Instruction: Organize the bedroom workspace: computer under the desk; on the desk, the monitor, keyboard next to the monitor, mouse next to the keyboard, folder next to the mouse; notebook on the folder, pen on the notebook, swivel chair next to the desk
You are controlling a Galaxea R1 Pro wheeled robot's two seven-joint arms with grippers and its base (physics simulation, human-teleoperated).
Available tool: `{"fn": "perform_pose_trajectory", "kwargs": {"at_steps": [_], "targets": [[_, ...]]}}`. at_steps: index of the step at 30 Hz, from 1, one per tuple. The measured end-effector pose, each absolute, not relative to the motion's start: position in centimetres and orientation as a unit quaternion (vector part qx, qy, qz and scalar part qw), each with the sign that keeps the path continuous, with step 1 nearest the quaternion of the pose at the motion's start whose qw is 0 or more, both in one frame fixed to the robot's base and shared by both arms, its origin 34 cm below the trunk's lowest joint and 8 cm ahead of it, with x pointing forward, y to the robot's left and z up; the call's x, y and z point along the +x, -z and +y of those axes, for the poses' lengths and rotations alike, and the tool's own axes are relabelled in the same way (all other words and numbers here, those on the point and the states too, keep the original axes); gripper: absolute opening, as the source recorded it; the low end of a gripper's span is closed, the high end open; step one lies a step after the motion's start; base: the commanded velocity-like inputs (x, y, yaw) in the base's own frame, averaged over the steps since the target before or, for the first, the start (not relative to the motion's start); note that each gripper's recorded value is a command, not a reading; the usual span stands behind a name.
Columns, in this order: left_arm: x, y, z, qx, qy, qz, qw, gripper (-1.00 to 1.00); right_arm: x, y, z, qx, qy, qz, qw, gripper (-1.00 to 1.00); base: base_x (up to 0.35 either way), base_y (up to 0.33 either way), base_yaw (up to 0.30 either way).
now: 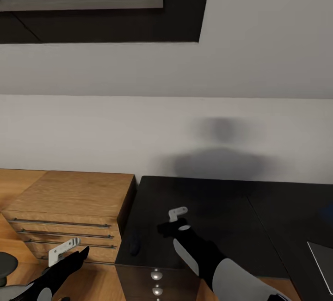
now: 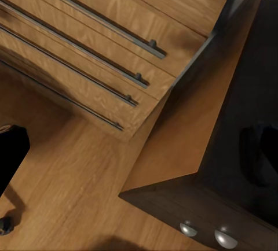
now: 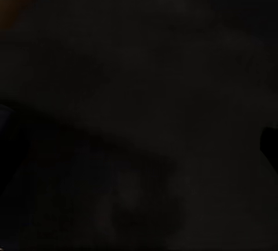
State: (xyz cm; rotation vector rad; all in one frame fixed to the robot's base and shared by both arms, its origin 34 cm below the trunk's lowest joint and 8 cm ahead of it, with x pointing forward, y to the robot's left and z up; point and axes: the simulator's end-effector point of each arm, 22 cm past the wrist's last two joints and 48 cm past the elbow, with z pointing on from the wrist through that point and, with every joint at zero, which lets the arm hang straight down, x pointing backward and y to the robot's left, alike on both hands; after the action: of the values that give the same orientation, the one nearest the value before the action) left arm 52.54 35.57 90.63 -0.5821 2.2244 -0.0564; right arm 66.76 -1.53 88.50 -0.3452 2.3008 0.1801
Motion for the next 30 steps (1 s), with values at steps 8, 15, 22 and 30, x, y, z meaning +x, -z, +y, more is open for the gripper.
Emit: {"fn": "perform_pose_trajectory", "kwargs": {"at_steps": [8, 15, 22, 30], "targets": [[52.48, -90.58, 35.65, -0.231, 0.022, 0.884, 0.407, 1.00, 66.67, -88.81, -0.92, -0.147, -0.071, 0.902, 0.399, 1.00, 0.001, 0.000, 0.000], [52.46, -90.52, 35.65, -0.231, 0.022, 0.884, 0.406, 1.00, 66.62, -88.63, -0.99, -0.149, -0.068, 0.903, 0.398, 1.00, 0.000, 0.000, 0.128], [52.38, -90.34, 35.81, -0.235, 0.023, 0.884, 0.404, 1.00, 66.54, -88.31, -1.01, -0.150, -0.067, 0.903, 0.396, 1.00, 0.000, 0.000, 0.234], [52.26, -90.20, 36.27, -0.239, 0.020, 0.883, 0.403, 1.00, 66.47, -87.94, -1.02, -0.149, -0.068, 0.905, 0.393, 1.00, 0.000, 0.000, 0.242]]}}
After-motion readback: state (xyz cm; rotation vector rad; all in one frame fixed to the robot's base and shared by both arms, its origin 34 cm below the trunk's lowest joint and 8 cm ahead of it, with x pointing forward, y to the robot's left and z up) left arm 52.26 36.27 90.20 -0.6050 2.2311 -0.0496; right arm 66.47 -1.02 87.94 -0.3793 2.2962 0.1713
